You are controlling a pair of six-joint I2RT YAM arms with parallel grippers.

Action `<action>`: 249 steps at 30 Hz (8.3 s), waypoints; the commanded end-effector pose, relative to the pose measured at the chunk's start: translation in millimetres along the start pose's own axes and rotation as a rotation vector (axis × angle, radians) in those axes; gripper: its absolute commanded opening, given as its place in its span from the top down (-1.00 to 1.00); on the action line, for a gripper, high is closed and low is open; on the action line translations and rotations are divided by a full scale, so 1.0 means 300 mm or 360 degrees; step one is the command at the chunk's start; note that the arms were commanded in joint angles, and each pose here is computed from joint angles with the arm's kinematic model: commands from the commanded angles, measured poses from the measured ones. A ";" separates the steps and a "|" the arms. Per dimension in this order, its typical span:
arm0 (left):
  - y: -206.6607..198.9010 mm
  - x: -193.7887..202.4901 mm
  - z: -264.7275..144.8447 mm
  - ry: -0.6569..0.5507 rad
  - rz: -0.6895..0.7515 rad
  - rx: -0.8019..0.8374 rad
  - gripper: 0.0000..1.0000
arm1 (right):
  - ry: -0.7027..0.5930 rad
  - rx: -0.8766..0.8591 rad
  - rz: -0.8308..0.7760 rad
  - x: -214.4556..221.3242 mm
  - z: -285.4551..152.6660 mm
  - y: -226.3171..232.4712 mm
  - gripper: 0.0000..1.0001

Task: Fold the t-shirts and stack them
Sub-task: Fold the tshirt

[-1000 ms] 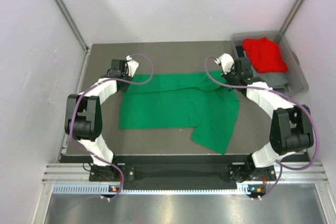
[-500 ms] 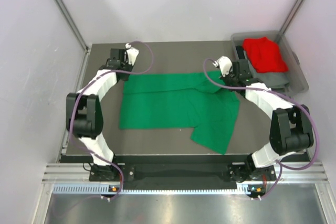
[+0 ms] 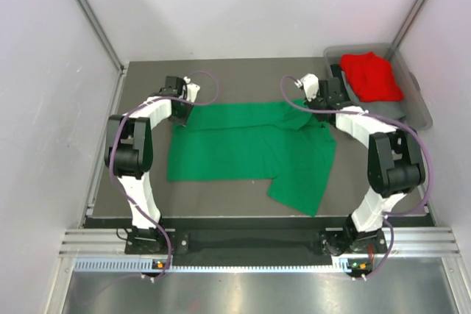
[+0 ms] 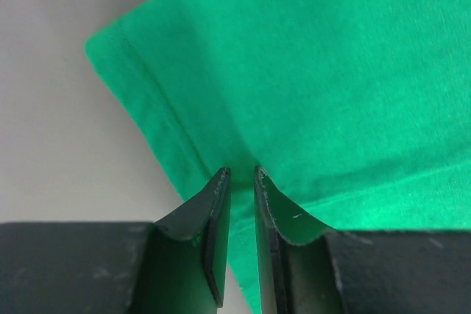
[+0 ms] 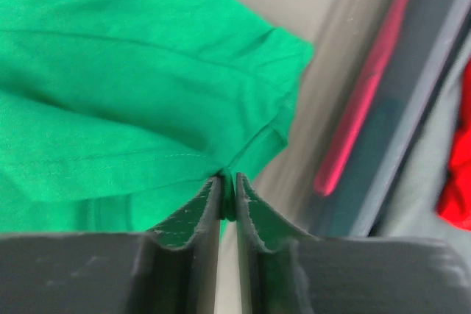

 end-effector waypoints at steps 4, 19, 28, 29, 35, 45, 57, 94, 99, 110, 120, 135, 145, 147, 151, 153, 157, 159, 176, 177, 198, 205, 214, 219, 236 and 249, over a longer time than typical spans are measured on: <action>-0.004 -0.024 -0.077 -0.0084 -0.0013 -0.0023 0.51 | -0.0290 0.0185 0.0075 -0.150 -0.085 -0.028 0.41; -0.029 -0.043 -0.096 -0.0107 0.0027 -0.0035 0.52 | 0.0028 -0.0574 -0.0250 -0.008 -0.075 0.290 0.45; -0.032 -0.042 -0.099 -0.0114 0.0027 -0.0038 0.52 | 0.0097 -0.0521 -0.0263 -0.021 0.004 0.295 0.38; -0.032 -0.041 -0.098 -0.0112 0.0029 -0.0037 0.52 | 0.0105 -0.0501 -0.0269 -0.022 0.019 0.293 0.36; -0.035 -0.037 -0.092 -0.0109 0.0029 -0.0032 0.52 | 0.0131 -0.0446 -0.0267 -0.027 0.075 0.290 0.27; -0.038 -0.031 -0.083 -0.0098 0.0029 -0.0028 0.53 | 0.0131 -0.0372 -0.0286 -0.039 0.118 0.279 0.24; -0.041 -0.030 -0.080 -0.0094 0.0034 -0.0024 0.53 | 0.0100 -0.0296 -0.0288 -0.049 0.123 0.265 0.87; -0.020 -0.030 -0.121 -0.0104 0.0060 -0.0115 0.54 | -0.0170 -0.0347 -0.0347 -0.142 -0.266 0.397 0.53; 0.035 -0.060 -0.117 -0.0061 0.0073 -0.0208 0.47 | -0.0133 -0.0228 -0.0209 -0.172 -0.160 0.245 0.49; 0.291 -0.162 -0.042 -0.0240 -0.0374 0.0048 -0.38 | 0.0004 -0.0063 0.0009 -0.203 0.101 0.001 0.11; 0.364 -0.101 0.051 -0.0321 -0.0709 0.0392 -0.27 | 0.0026 -0.0018 0.0089 -0.232 0.177 -0.068 0.07; 0.278 -0.044 0.140 -0.0251 -0.0763 0.0614 -0.01 | 0.0115 -0.0020 0.0144 -0.170 0.236 -0.102 0.07; 0.297 -0.045 0.146 -0.0235 -0.0753 0.0521 1.00 | 0.0136 0.0056 0.0194 -0.177 0.320 -0.128 0.08; 0.316 -0.043 0.143 -0.0230 -0.0749 0.0458 1.00 | 0.0180 0.0053 0.0198 -0.159 0.339 -0.126 0.12; 0.362 -0.065 0.134 -0.0234 -0.0717 0.0349 1.00 | 0.0214 0.0084 0.0210 -0.143 0.350 -0.136 0.29; 0.380 -0.067 0.136 -0.0226 -0.0713 0.0319 1.00 | 0.0243 0.0091 0.0212 -0.127 0.360 -0.139 0.51; 0.403 -0.069 0.158 -0.0205 -0.0702 0.0271 1.00 | 0.0292 0.0082 0.0207 -0.117 0.389 -0.144 0.88; 0.409 -0.072 0.166 -0.0202 -0.0692 0.0256 1.00 | 0.0322 0.0072 0.0204 -0.105 0.412 -0.137 1.00; 0.473 -0.196 0.007 -0.0352 -0.0597 0.0078 0.27 | -0.0106 0.0178 0.0215 -0.314 0.201 -0.203 0.13; 0.477 -0.255 -0.116 -0.0469 -0.0567 0.0003 0.17 | -0.0166 0.0195 0.0207 -0.332 0.149 -0.208 0.04; -0.062 0.156 -0.555 -0.0526 -0.0233 -0.0093 -0.23 | 0.0018 -0.1185 -0.1044 0.433 -0.574 0.295 0.13; -0.063 0.207 -0.579 -0.0493 -0.0204 -0.0203 -0.27 | 0.0046 -0.1382 -0.1312 0.498 -0.634 0.368 0.08; -0.033 0.215 -0.543 -0.0415 -0.0267 -0.0203 -0.26 | 0.0190 -0.1511 -0.1415 0.558 -0.544 0.498 0.15; -0.035 0.222 -0.541 -0.0424 -0.0269 -0.0212 -0.25 | 0.0206 -0.1453 -0.1473 0.576 -0.511 0.504 0.17; -0.072 0.293 -0.498 -0.0140 -0.0226 -0.0046 -0.18 | 0.0195 -0.1228 -0.1370 0.512 -0.496 0.493 1.00; -0.148 0.403 -0.382 0.0189 -0.0141 0.0256 -0.14 | -0.0178 -0.0838 -0.0977 0.348 -0.618 0.386 1.00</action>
Point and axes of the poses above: each gripper's point midway between its finger pads, its own z axis out along the fingers, its own y axis along the line the jaws close on, x = y × z, the point moved 7 cm from there along -z, back along the fingers, and after that the axes turned 15 degrees about z, right-handed, at the moved point
